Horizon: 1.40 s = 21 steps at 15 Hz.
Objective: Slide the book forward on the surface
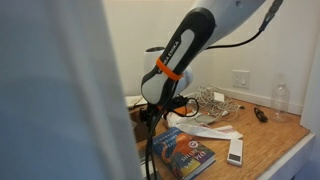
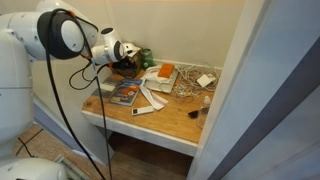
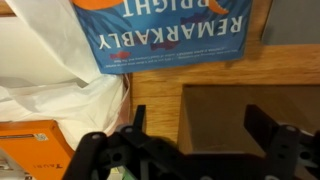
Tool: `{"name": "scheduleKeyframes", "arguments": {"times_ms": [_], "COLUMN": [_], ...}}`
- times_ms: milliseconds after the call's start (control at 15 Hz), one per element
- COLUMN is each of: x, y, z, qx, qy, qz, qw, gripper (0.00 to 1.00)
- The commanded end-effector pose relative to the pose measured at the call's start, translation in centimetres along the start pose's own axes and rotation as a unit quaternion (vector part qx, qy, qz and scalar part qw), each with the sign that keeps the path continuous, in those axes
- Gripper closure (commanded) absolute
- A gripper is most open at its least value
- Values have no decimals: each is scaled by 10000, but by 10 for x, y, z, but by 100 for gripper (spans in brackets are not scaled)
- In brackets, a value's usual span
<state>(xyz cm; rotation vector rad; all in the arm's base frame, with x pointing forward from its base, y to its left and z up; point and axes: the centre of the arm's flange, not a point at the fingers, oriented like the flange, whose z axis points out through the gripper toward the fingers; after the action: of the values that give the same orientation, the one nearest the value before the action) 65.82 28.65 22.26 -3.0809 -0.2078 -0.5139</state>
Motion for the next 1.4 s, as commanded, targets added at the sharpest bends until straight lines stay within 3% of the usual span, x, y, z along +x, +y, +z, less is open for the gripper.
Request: {"name": "scheduleKeyframes", "arguments": {"times_ms": [0, 1067, 1333], "x": [7, -4, -5], "y": [-6, -5, -2], "z": [21, 75, 77], "qx": [35, 6, 29], "qy": [45, 38, -193], "qz": [-208, -722, -736], "qw": [9998, 9974, 9971], "gripper": [0, 0, 0]}}
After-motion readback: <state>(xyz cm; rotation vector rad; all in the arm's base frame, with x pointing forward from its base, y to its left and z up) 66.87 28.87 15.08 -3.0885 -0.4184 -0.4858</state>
